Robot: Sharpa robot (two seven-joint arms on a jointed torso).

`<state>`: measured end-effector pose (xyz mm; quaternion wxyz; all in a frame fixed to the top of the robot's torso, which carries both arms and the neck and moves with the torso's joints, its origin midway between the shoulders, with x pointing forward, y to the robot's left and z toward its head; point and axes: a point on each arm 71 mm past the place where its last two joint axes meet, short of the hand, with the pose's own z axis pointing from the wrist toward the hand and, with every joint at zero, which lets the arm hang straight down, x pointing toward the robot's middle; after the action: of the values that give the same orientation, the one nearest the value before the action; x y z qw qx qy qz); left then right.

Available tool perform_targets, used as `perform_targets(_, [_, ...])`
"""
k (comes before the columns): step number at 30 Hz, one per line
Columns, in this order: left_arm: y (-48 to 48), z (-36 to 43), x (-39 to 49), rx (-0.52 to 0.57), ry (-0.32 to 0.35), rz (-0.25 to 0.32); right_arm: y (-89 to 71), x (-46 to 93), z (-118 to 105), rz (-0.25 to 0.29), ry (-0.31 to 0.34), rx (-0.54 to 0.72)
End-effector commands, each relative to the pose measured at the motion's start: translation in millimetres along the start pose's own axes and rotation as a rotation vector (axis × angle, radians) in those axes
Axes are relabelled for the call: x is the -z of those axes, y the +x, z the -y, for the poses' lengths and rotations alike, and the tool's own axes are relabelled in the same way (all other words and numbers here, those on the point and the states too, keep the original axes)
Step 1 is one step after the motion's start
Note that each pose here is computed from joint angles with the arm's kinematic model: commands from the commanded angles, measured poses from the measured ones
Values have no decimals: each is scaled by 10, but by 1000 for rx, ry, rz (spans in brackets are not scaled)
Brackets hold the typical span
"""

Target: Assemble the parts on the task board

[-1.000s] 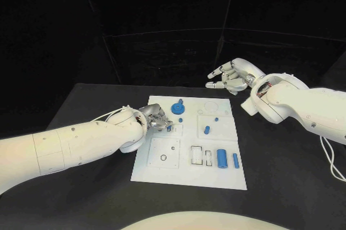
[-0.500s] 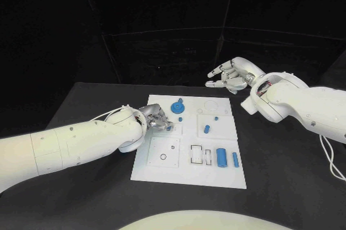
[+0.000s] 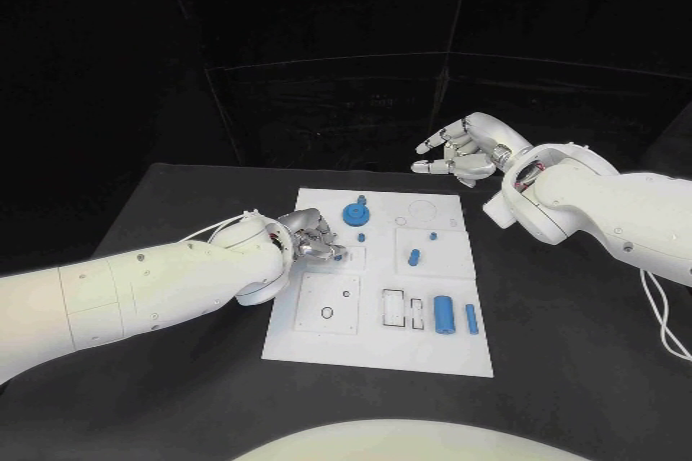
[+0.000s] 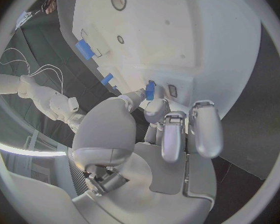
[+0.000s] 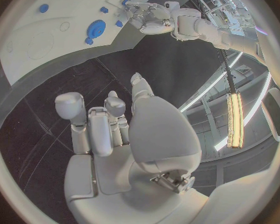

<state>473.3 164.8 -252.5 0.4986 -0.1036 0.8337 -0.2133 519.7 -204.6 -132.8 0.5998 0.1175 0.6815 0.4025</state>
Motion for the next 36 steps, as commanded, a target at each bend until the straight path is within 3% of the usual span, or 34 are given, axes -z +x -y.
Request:
perform_targets(1, [37,-42,4,-9,-25,-32,-13,-5,-15,7,-9,-3])
perform_targets(36, [36,-89,-9,58,-58,-53,-7,-16,-16,7,-11,-2])
